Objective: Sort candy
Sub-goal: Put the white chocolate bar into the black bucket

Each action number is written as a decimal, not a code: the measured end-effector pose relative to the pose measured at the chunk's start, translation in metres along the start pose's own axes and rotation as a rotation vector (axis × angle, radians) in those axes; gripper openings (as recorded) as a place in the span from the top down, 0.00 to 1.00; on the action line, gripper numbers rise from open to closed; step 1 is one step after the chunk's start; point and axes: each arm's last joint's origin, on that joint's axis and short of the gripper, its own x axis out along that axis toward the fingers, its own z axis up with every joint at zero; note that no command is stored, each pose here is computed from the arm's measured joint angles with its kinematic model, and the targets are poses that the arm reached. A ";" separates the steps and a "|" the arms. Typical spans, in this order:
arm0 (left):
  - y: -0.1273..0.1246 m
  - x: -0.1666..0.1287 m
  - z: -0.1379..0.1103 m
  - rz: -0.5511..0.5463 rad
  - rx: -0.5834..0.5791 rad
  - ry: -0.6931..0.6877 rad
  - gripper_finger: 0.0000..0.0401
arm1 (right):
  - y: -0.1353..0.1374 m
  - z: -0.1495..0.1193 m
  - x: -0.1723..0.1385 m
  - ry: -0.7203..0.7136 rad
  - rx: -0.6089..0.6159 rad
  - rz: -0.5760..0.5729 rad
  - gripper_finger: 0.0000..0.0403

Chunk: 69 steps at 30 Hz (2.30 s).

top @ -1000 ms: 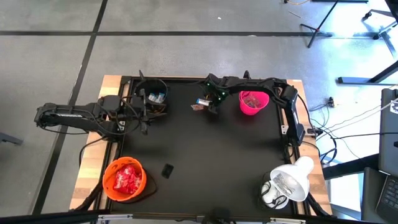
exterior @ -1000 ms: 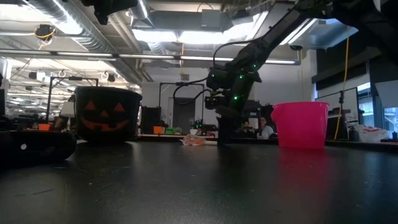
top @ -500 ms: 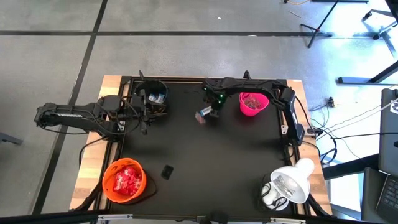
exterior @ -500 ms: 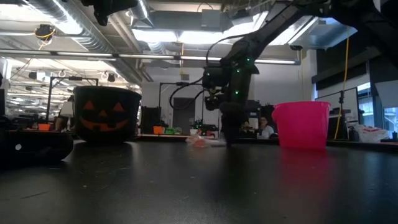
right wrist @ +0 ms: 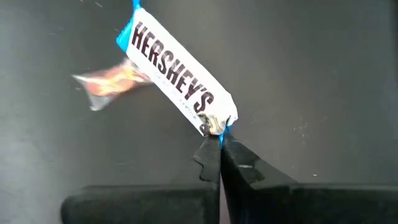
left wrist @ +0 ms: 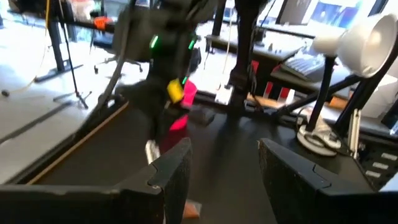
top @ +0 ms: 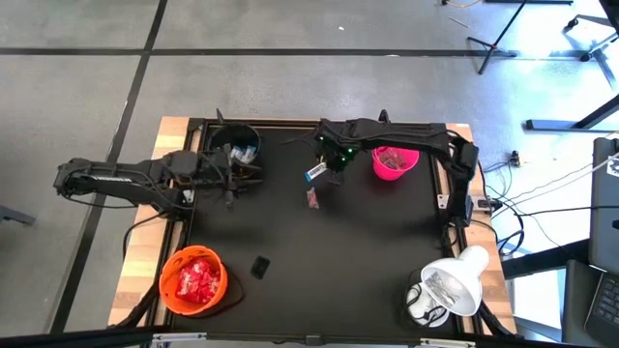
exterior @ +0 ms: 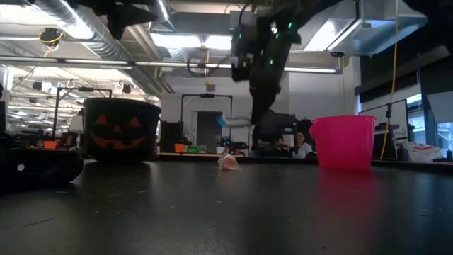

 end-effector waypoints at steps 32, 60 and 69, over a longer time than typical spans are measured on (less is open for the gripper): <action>0.017 0.111 -0.051 0.185 -0.300 0.106 0.56 | 0.079 0.019 -0.066 -0.321 -0.136 -0.261 1.00; 0.014 0.116 -0.055 0.202 -0.187 0.099 0.95 | 0.081 0.021 -0.065 -0.349 -0.140 -0.156 0.77; 0.029 0.095 -0.047 0.283 -0.147 0.172 0.97 | 0.081 0.011 -0.093 -0.369 -0.096 -0.178 0.45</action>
